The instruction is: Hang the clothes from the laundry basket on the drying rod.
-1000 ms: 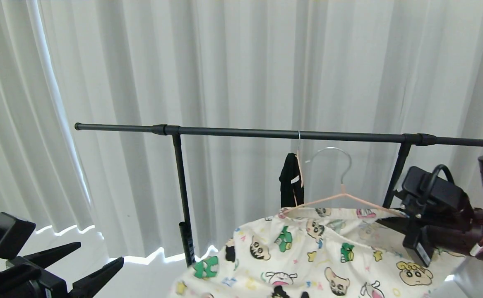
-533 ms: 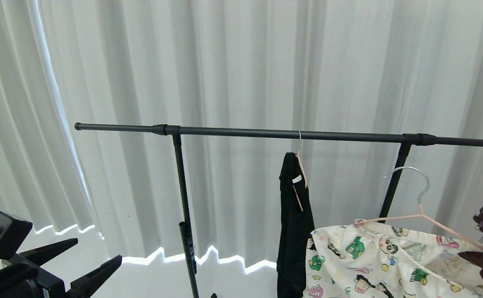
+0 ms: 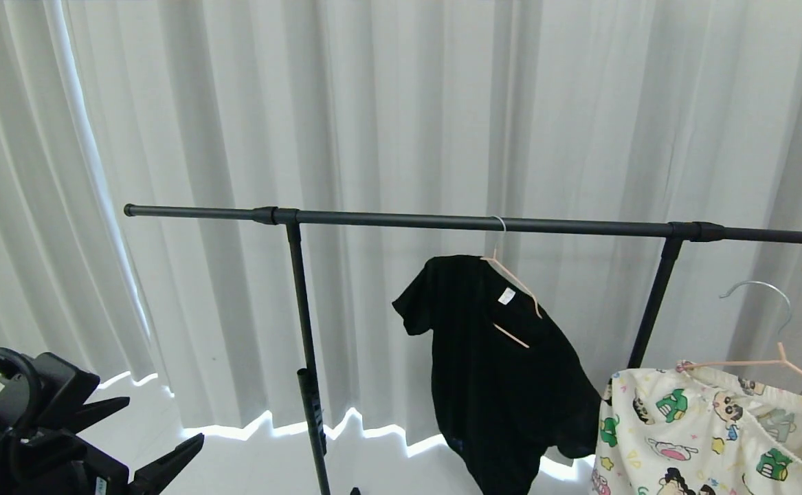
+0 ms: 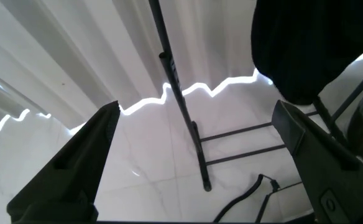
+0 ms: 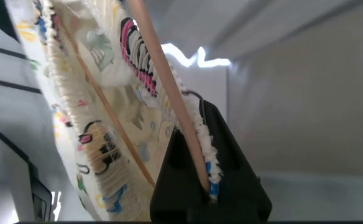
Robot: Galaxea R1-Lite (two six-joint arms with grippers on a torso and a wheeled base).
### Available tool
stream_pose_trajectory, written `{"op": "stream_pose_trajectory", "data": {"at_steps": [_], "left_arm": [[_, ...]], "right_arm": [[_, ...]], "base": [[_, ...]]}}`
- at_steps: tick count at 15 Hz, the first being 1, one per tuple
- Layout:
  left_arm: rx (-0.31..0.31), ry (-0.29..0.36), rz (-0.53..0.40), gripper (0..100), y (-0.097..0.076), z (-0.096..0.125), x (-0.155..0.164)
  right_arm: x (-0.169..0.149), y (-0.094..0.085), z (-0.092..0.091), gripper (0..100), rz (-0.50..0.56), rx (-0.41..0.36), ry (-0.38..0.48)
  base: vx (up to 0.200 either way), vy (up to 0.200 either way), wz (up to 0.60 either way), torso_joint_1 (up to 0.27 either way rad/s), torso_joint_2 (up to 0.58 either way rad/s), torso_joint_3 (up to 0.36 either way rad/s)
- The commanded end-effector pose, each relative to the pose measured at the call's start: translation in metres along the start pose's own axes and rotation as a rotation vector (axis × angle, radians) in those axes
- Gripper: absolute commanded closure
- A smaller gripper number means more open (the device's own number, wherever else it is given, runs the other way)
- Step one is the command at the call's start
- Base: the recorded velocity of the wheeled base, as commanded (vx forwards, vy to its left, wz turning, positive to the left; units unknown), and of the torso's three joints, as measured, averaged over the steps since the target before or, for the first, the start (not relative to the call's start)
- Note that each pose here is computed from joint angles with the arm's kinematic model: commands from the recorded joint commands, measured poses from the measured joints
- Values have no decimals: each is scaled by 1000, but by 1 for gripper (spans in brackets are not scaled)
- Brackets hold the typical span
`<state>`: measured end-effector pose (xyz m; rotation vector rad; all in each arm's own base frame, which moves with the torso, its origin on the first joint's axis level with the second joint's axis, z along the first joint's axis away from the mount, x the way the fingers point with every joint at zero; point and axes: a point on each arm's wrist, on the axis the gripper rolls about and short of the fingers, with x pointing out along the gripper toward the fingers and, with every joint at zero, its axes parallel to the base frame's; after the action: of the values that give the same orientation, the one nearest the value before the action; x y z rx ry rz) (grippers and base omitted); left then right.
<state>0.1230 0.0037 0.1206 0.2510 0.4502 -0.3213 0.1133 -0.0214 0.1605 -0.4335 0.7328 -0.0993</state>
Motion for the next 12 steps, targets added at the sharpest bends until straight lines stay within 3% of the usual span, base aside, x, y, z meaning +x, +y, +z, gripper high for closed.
{"op": "stream_pose_trajectory", "data": {"at_steps": [1,5,8,11,12], "left_arm": [[-3,9,-4,0,0,-1,2],[5,10,-6,0,0,-1,1],[75,11,-7,0,0,-1,2],[114,9,-6,0,0,-1,2],[115,8,-6,0,0,-1,2]], "right_arm": [[0,-6,-5,100,-41,40,36],[0,-9,-4,100,-60,101,34],[4,-6,1,100,-26,99,24],[17,-1,26,100,7,228,-20],[19,-1,30,100,-4,239,-18]], "base": [[0,0,0,0,0,0],[0,0,0,0,0,0],[0,0,0,0,0,0],[0,0,0,0,0,0],[0,0,0,0,0,0]]}}
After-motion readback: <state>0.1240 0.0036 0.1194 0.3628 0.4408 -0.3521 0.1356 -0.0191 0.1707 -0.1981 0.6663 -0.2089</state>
